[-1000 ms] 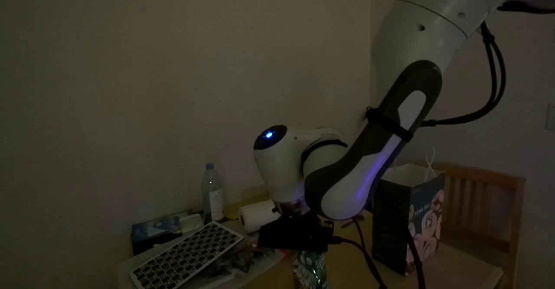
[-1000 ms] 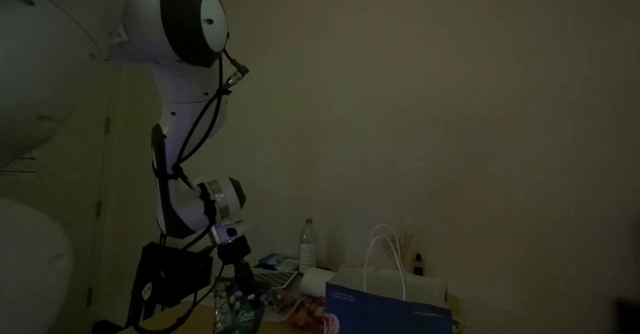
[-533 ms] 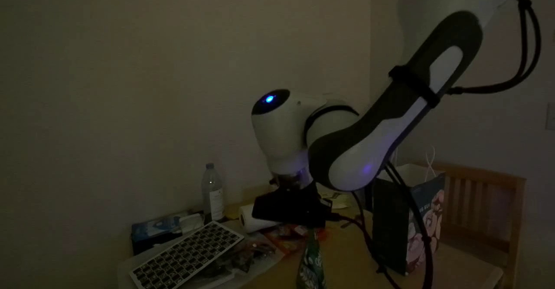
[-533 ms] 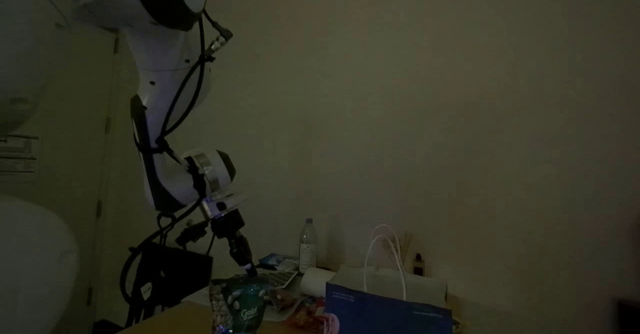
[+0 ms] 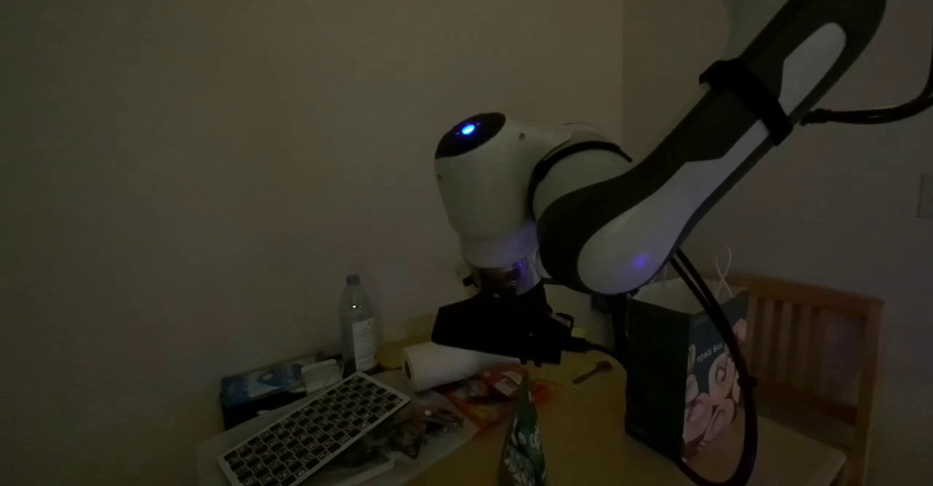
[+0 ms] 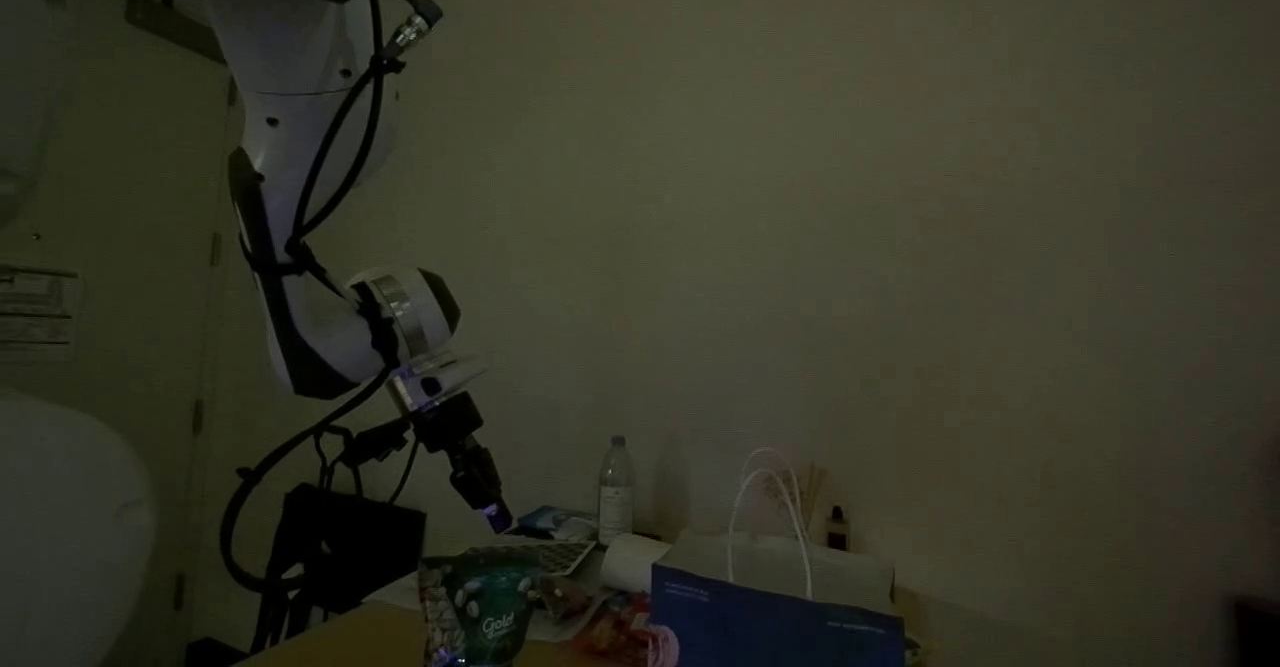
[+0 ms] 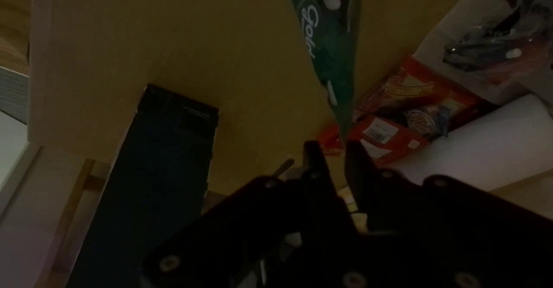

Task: Pick up the plastic and put in the paper bag

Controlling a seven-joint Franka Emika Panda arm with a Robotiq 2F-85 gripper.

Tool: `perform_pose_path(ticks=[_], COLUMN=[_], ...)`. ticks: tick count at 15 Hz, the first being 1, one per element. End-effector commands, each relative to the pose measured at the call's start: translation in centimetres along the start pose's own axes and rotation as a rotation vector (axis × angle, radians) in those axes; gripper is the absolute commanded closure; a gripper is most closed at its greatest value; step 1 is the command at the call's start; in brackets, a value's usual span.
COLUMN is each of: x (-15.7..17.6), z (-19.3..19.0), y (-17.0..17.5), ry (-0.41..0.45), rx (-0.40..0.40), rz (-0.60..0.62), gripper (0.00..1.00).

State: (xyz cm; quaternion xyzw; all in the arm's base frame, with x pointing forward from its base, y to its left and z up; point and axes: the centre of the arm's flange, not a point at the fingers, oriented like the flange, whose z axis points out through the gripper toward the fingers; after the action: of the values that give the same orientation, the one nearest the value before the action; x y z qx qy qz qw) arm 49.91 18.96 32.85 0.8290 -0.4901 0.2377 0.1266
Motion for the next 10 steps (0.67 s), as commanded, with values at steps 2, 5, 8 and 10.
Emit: perform_pose_path(ticks=[2,5,8,10], x=[-0.6,-2.0,-3.0,-3.6], z=[2.5,5.7,7.9,8.0], y=[-0.8,-1.3,-2.9,-3.8], ry=[-0.113,-0.187,-0.197,-0.168], rx=[-0.091,-0.146,-0.138,-0.144], rz=[0.079,0.091,0.043,0.024], gripper=[0.45,0.26,0.05,0.00])
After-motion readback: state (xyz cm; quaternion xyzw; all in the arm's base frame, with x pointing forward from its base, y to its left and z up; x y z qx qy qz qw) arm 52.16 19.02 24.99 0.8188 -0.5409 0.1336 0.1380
